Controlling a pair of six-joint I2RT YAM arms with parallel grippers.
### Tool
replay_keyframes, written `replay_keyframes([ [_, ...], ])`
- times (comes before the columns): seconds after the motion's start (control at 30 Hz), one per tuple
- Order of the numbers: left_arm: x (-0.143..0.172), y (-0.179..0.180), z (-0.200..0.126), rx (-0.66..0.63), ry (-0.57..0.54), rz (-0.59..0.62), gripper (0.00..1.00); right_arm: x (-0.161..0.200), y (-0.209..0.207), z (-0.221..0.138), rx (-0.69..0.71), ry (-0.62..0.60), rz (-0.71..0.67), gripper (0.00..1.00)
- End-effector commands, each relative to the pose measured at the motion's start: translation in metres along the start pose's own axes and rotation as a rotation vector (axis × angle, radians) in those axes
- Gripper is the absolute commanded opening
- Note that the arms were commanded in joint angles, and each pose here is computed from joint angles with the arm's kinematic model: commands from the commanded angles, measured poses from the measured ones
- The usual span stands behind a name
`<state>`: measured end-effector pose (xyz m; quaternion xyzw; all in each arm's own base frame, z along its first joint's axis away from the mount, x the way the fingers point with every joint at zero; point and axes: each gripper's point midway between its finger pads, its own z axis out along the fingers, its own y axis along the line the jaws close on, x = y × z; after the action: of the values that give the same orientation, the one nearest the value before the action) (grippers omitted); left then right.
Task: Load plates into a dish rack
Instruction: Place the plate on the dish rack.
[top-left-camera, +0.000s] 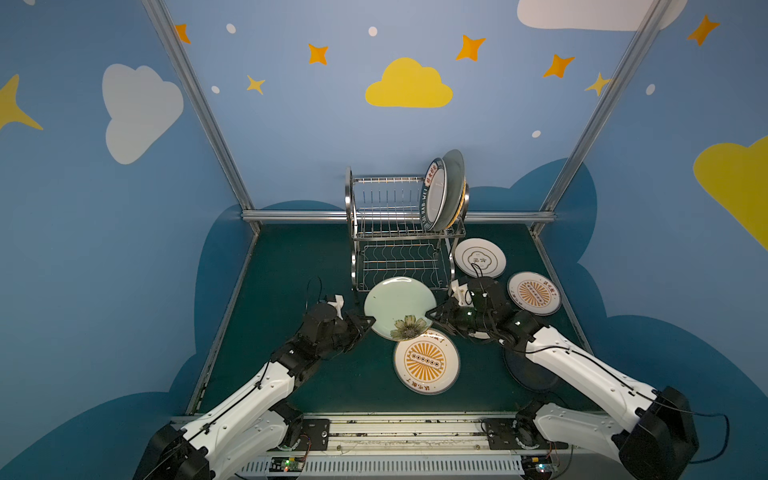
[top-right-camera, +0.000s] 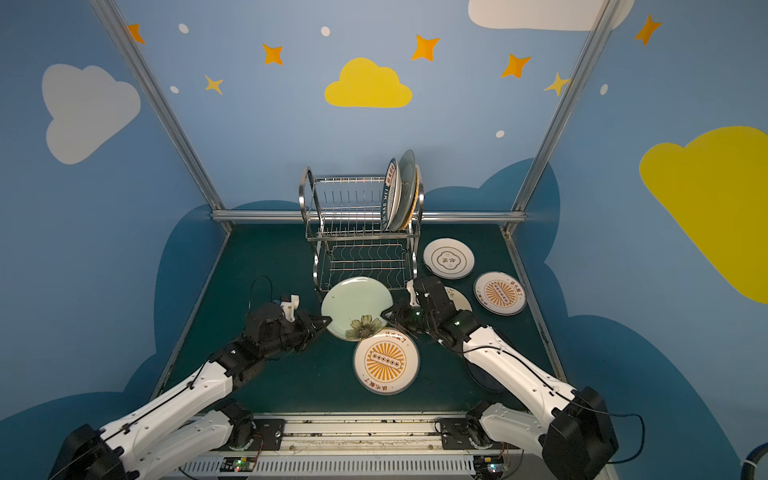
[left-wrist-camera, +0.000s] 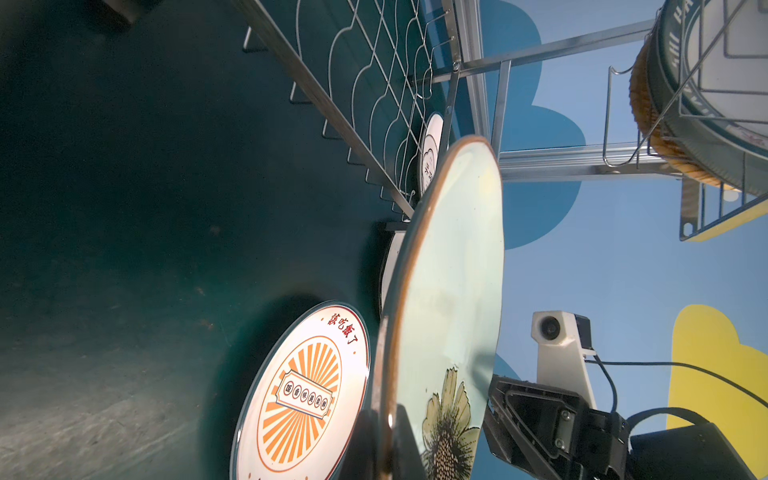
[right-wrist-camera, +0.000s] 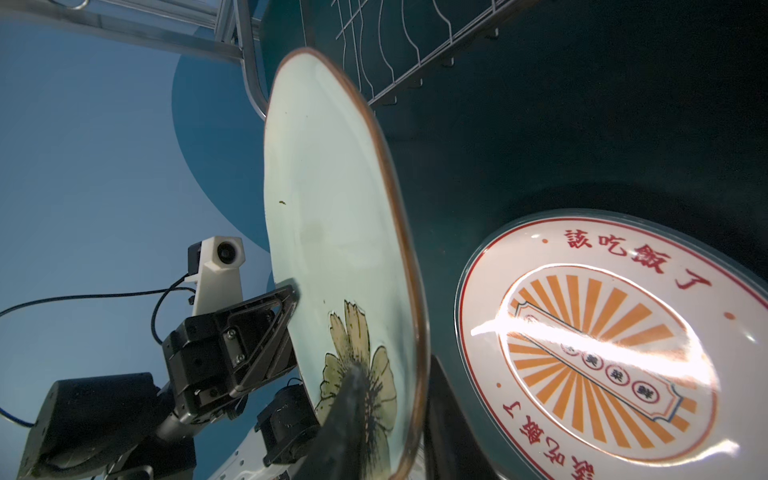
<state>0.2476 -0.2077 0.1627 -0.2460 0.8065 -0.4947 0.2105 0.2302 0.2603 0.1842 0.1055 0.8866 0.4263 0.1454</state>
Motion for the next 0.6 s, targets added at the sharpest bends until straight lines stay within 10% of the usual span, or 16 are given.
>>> replay_keyframes([
  [0.0, -0.011, -0.07, -0.012, 0.219, -0.044, 0.073, 0.04, 0.002, -0.01, 0.001, 0.042, -0.007, 0.032, 0.21],
  [0.57, -0.012, -0.071, -0.01, 0.217, -0.046, 0.062, 0.04, 0.003, -0.015, 0.012, 0.081, -0.03, 0.046, 0.13],
])
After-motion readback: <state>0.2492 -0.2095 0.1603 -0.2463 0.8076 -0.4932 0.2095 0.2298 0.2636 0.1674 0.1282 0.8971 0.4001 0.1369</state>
